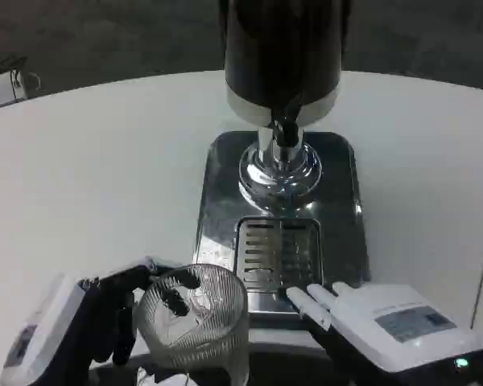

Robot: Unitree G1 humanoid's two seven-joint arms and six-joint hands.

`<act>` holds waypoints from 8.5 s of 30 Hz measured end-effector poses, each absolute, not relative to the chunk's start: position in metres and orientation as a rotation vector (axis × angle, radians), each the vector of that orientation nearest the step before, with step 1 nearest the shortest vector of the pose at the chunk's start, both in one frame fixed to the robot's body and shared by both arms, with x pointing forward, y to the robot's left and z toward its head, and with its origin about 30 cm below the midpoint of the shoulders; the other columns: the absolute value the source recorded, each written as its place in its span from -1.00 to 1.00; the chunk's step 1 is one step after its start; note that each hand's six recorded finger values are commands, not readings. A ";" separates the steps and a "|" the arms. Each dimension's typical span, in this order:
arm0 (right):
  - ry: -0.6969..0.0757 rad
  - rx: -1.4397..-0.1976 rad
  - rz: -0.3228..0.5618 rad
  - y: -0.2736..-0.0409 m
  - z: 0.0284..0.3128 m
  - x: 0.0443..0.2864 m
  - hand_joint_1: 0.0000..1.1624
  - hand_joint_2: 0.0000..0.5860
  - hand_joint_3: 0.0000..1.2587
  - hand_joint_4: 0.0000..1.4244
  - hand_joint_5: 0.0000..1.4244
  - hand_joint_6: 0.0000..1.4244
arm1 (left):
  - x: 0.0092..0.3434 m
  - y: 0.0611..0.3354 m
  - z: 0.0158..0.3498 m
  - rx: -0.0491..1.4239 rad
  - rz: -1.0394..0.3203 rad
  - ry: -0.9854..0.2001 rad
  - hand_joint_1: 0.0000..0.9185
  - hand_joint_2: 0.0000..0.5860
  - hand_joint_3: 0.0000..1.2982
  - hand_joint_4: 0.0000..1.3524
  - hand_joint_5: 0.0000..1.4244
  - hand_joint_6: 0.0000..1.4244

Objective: Grasp the cup under the faucet to collect the drink, then remove the cup.

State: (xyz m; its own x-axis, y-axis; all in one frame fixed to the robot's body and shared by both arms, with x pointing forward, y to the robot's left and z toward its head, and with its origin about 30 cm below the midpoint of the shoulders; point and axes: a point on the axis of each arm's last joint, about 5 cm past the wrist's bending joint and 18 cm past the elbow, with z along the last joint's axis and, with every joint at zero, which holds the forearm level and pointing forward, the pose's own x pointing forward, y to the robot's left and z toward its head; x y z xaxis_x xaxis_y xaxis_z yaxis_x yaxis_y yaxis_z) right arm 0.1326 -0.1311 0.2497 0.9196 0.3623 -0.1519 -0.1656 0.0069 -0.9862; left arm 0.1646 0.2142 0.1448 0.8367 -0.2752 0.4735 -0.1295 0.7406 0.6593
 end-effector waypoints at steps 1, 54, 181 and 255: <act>-0.162 -1.508 0.416 -0.131 0.250 0.133 -0.03 0.40 -1.00 -1.00 -1.00 -1.00 | 0.165 0.214 0.145 0.743 -0.084 -0.587 0.35 -1.00 0.55 0.69 0.82 1.00; -0.146 -1.496 0.370 -0.137 0.246 0.122 -0.01 0.45 -1.00 -1.00 -1.00 -1.00 | 0.253 0.190 0.152 0.791 -0.013 -0.579 0.35 -1.00 0.55 0.69 0.82 1.00; -0.130 -1.363 0.445 -0.152 0.242 0.123 -0.03 0.48 -0.96 -1.00 -1.00 -1.00 | 0.267 0.143 0.242 0.477 -0.447 -0.757 -1.00 -0.79 -1.00 -1.00 -0.92 -0.80; -0.233 -0.553 -0.067 -0.118 0.177 0.195 0.35 -0.25 -1.00 -1.00 -1.00 -1.00 | 0.260 0.133 0.268 0.978 -0.465 -0.755 -1.00 -0.82 -1.00 -1.00 -1.00 -0.94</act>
